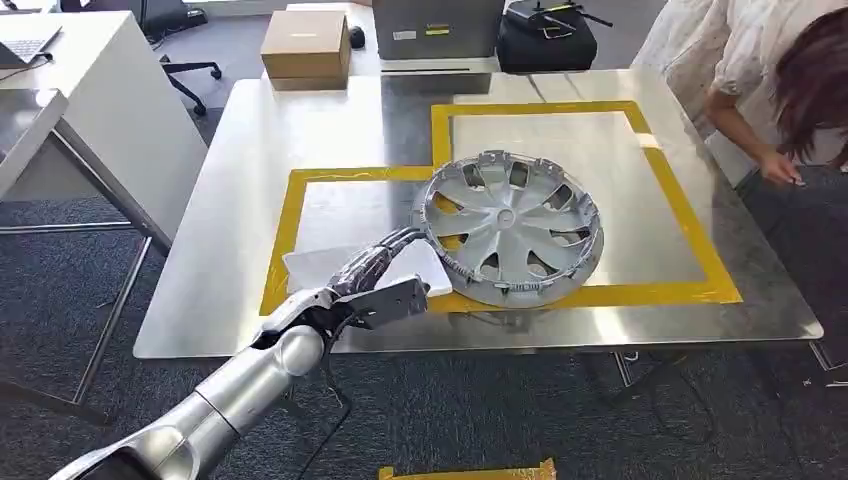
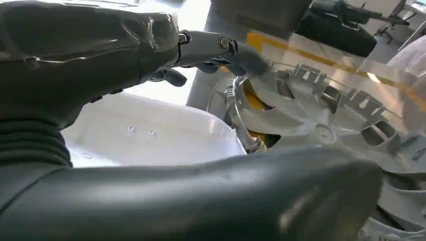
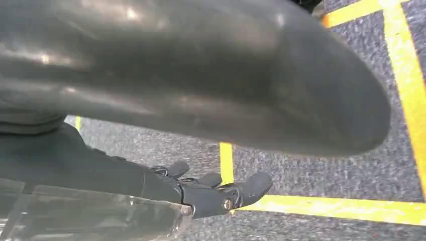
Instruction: Take the parts from the cabinet and place them on the table.
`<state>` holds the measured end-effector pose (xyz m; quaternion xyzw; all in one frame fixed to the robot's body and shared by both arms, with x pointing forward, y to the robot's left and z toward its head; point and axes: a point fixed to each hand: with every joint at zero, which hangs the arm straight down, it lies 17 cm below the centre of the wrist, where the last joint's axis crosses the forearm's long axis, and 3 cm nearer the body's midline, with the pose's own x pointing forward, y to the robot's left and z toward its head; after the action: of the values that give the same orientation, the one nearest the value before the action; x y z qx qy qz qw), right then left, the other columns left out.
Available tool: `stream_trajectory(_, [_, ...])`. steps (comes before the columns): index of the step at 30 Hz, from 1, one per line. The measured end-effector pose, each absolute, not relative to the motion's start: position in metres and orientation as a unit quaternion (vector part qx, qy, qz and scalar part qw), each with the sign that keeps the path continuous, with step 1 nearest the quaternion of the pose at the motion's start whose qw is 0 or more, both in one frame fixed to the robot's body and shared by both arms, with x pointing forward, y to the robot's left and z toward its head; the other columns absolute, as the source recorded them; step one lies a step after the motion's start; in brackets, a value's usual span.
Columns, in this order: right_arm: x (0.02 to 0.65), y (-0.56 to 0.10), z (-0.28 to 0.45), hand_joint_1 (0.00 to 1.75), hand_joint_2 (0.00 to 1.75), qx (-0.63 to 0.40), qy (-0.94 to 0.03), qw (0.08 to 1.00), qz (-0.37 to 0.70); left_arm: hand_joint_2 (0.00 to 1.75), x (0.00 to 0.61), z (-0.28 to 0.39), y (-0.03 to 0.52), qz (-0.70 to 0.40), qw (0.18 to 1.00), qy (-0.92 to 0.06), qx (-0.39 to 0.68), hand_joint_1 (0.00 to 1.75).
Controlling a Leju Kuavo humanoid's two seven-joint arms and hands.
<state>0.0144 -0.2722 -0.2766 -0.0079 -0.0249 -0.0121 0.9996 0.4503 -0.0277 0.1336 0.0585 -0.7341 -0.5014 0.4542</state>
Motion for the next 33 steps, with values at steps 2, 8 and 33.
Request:
stream_trajectory(2, [0.018,-0.27,-0.276,0.0,0.0,-0.005,-0.029,1.0,-0.009,0.0,0.451,0.141,-0.028,-0.495,0.451,-0.74,0.057,0.0])
stream_trajectory(8, [0.012,-0.274,-0.274,0.0,0.0,-0.007,-0.022,0.999,-0.036,0.0,0.437,0.185,-0.034,-0.414,0.466,-0.782,-0.012,0.0])
stream_trajectory(33, [0.012,-0.266,-0.265,0.0,0.0,0.021,-0.038,0.998,-0.052,0.0,0.337,0.234,0.108,-0.099,0.485,-0.843,-0.212,0.0])
